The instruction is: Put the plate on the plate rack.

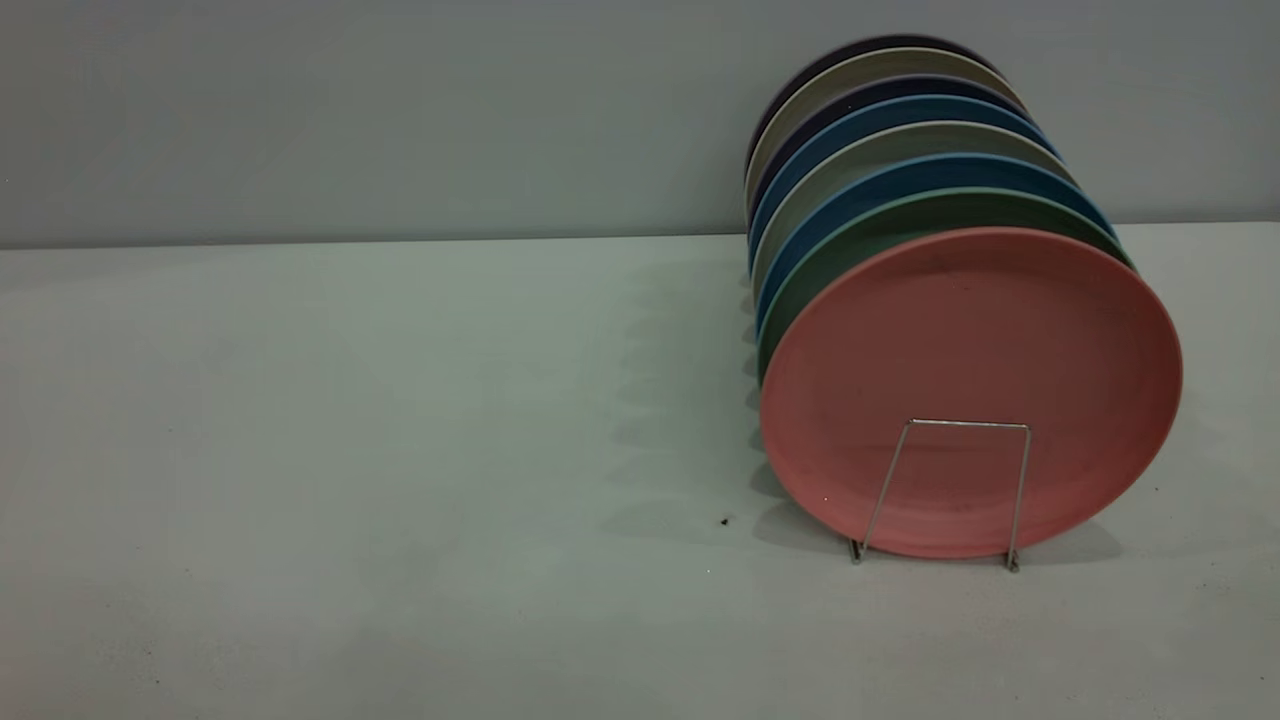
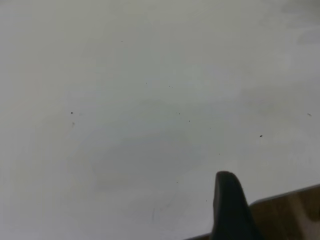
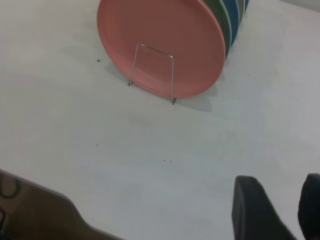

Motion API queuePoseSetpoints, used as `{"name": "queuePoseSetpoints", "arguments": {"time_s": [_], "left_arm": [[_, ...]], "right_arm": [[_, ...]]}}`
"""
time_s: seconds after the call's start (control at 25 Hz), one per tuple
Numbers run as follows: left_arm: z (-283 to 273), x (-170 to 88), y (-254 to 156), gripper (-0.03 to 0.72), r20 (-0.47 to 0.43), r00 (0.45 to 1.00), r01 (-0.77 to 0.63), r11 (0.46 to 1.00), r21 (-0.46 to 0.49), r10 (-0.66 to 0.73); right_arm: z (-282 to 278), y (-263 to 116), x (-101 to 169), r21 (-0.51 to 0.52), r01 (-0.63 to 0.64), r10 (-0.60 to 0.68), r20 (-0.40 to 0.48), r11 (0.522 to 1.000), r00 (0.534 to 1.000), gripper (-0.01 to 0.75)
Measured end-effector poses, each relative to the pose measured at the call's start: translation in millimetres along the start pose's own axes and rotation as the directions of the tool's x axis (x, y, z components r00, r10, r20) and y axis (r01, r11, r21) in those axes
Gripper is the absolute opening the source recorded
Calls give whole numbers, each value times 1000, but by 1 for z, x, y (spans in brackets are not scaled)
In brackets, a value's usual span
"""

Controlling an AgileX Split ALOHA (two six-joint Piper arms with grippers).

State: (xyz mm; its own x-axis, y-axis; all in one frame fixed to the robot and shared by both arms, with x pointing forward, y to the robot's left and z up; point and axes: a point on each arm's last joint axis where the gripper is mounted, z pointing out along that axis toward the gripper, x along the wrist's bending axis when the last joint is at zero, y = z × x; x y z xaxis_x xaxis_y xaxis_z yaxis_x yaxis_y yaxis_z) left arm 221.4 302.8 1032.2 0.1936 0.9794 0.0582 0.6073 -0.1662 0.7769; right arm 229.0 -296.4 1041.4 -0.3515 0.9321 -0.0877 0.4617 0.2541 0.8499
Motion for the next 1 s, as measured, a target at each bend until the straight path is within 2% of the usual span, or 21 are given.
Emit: {"name": "queuePoseSetpoints", "arguments": {"time_s": [0.48, 0.8, 1.0], "left_arm": [[0, 0, 0, 460, -5, 1000, 4, 1000, 0, -4], [0, -2, 0, 460, -77, 995, 62, 998, 3, -62], [0, -2, 0, 460, -79, 995, 63, 998, 3, -63]], "right_arm": [[0, 0, 0, 1, -4, 4, 7, 1000, 1000, 241], [1, 1, 1, 9, -97, 95, 158, 995, 983, 241], [1, 1, 1, 9, -105, 102, 170, 994, 980, 241]]}}
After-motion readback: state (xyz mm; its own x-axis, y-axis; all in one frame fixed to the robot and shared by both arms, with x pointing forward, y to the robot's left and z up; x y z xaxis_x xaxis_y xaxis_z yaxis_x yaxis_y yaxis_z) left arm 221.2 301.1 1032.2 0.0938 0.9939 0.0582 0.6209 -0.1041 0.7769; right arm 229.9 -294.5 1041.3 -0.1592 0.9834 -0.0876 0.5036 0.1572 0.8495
